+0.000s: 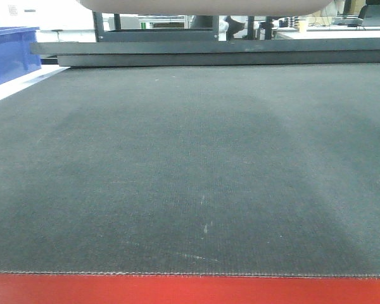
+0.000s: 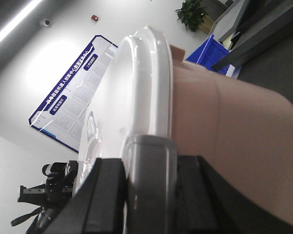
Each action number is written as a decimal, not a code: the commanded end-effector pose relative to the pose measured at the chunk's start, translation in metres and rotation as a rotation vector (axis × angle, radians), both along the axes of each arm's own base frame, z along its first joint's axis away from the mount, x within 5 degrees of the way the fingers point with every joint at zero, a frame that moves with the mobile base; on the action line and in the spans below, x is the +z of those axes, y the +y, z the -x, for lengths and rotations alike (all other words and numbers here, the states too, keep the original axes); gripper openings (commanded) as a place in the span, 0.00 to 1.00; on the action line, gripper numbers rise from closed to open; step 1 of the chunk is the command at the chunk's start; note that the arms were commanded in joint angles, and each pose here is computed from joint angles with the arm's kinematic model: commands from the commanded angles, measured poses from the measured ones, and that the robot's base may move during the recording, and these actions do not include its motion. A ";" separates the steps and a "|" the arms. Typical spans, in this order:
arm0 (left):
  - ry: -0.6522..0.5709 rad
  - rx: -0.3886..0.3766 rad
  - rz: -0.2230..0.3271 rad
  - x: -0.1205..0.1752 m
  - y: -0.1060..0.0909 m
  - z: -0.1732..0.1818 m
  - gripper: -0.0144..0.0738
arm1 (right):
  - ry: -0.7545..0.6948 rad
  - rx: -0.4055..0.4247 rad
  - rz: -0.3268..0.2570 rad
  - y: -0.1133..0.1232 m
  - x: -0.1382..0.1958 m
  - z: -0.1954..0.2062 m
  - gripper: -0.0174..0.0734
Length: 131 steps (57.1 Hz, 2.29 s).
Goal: Grab white bin and place on right shelf
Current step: 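Lift the pink bin off the table with both grippers, then hold the bin raised with both grippers while backing away from the table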
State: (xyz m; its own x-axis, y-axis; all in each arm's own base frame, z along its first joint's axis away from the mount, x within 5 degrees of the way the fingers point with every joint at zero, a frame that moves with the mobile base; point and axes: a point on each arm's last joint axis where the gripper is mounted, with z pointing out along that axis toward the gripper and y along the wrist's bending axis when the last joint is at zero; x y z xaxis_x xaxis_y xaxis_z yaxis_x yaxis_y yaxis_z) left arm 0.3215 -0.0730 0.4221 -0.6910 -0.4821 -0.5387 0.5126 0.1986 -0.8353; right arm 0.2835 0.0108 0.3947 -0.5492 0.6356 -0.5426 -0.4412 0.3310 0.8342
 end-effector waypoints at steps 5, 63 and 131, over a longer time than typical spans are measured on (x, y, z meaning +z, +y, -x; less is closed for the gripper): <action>-0.132 -0.301 0.102 0.034 -0.020 0.043 0.02 | -0.171 0.215 -0.109 0.019 0.035 0.028 0.26; -0.132 -0.301 0.102 0.034 -0.020 0.043 0.02 | -0.103 -0.002 -0.094 0.007 0.030 0.011 0.26; -0.132 -0.301 0.102 0.034 -0.020 0.043 0.02 | -0.098 -0.013 -0.094 0.007 0.030 0.010 0.26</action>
